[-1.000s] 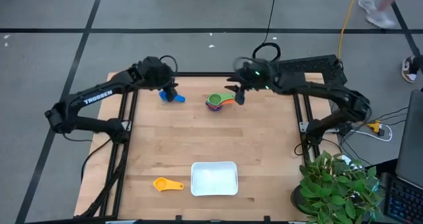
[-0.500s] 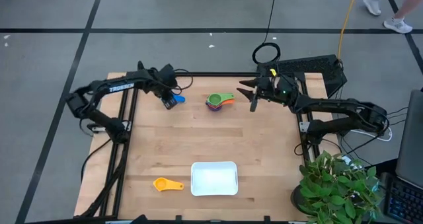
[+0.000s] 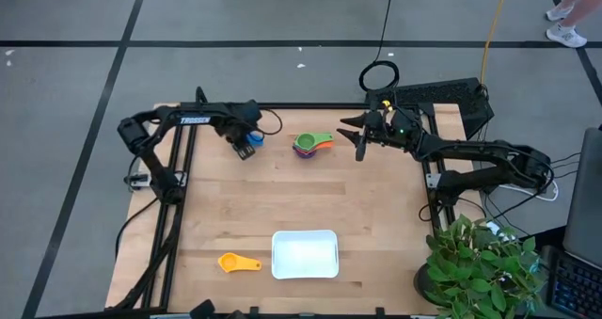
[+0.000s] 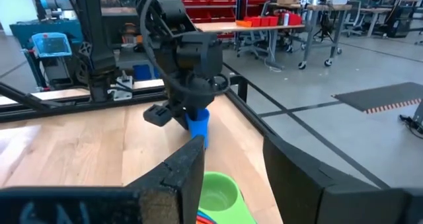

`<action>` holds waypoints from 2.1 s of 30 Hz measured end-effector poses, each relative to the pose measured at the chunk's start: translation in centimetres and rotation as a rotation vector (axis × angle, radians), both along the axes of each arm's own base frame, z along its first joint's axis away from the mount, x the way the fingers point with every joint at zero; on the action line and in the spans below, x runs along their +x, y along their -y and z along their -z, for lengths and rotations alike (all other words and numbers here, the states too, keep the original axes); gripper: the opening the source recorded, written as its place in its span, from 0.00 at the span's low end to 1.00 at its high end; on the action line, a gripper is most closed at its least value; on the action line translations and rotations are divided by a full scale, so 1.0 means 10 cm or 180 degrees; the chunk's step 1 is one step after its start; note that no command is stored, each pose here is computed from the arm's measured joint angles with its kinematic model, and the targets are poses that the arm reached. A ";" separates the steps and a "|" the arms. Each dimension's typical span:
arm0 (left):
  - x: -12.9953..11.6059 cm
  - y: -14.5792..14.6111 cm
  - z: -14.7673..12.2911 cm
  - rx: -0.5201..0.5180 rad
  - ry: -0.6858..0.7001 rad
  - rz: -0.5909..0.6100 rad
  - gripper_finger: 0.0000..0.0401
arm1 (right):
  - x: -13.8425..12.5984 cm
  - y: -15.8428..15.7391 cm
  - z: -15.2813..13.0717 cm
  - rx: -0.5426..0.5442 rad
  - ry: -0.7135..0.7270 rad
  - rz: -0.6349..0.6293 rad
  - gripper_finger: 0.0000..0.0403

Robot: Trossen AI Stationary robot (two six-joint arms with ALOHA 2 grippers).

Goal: Nest measuring cups in basket
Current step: Stack the dark blue measuring cup on the green measuring cup

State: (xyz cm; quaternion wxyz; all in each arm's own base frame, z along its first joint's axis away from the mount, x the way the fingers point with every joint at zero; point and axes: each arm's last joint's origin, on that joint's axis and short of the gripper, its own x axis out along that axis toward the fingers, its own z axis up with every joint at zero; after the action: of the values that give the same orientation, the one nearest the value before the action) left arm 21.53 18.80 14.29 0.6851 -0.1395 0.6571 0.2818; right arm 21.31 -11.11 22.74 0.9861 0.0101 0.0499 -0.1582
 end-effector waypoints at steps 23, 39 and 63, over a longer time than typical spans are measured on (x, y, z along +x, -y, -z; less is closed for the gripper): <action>0.72 0.27 -1.08 0.0150 0.1385 -0.0570 0.02 | -0.01 0.01 0.00 -0.0027 -0.0026 0.0109 0.36; 1.41 0.56 -1.43 0.0024 0.2840 0.0317 0.02 | -0.03 0.05 0.02 0.0033 -0.0053 0.0610 0.36; 1.68 0.42 -0.61 -0.0107 0.2121 0.0426 0.02 | -0.04 0.08 0.04 0.0084 -0.0107 0.0635 0.36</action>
State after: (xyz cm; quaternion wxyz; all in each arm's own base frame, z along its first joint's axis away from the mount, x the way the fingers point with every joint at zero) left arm 38.29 14.60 20.37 0.8767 -0.1918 0.4094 0.1643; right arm 20.89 -11.87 22.36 0.9642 0.0254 0.0673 -0.2551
